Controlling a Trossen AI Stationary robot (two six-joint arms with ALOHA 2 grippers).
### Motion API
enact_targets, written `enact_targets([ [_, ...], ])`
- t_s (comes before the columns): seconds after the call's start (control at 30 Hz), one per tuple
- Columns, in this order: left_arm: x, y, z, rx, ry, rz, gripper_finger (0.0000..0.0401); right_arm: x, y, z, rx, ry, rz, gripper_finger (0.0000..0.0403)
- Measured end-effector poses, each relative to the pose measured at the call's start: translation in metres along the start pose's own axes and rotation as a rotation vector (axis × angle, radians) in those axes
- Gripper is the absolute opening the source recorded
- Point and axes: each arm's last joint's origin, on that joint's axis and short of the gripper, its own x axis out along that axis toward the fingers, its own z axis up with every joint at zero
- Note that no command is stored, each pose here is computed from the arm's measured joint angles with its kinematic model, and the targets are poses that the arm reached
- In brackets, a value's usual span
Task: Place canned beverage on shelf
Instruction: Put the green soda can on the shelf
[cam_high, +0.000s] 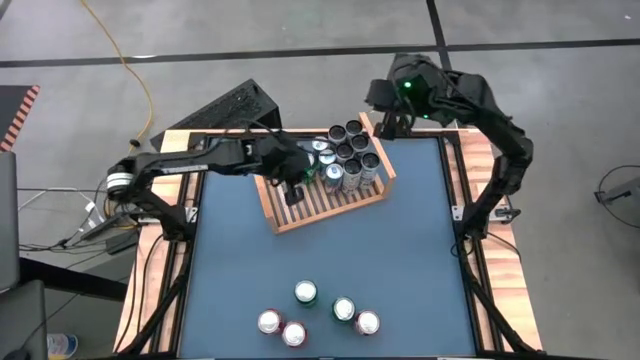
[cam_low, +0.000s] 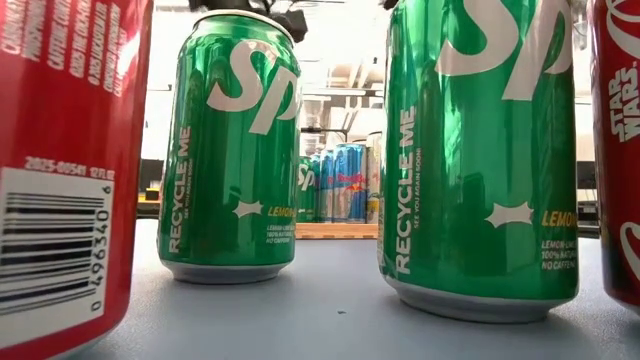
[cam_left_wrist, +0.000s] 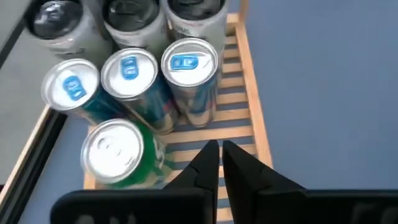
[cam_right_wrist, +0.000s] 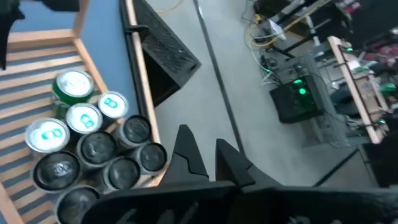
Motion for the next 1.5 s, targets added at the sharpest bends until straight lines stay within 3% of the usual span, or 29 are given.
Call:
enact_targets([
  [0.2, 0.034, 0.002, -0.009, 0.022, 0.082, 0.029, 0.0001, -0.009, -0.003, -0.006, 0.011, 0.021, -0.017, 0.0000],
  [0.57, 0.077, 0.018, -0.028, -0.017, 0.210, 0.098, 0.0000, 0.003, -0.002, -0.012, -0.034, 0.112, -0.008, 0.0000],
  [0.83, 0.077, 0.037, -0.030, -0.071, 0.216, 0.215, 0.0000, 0.006, -0.005, -0.017, -0.045, 0.151, -0.003, 0.0000],
  [1.2, 0.074, 0.047, -0.032, -0.141, 0.221, 0.240, 0.0000, 0.008, -0.010, -0.023, -0.065, 0.189, -0.001, 0.0000],
  [1.4, 0.067, 0.046, -0.039, -0.148, 0.312, 0.270, 0.0000, 0.010, -0.013, -0.025, -0.079, 0.191, 0.007, 0.0000],
  [1.5, 0.053, 0.046, -0.031, -0.158, 0.250, 0.272, 0.0000, 0.012, -0.016, -0.027, -0.069, 0.183, 0.032, 0.0000],
])
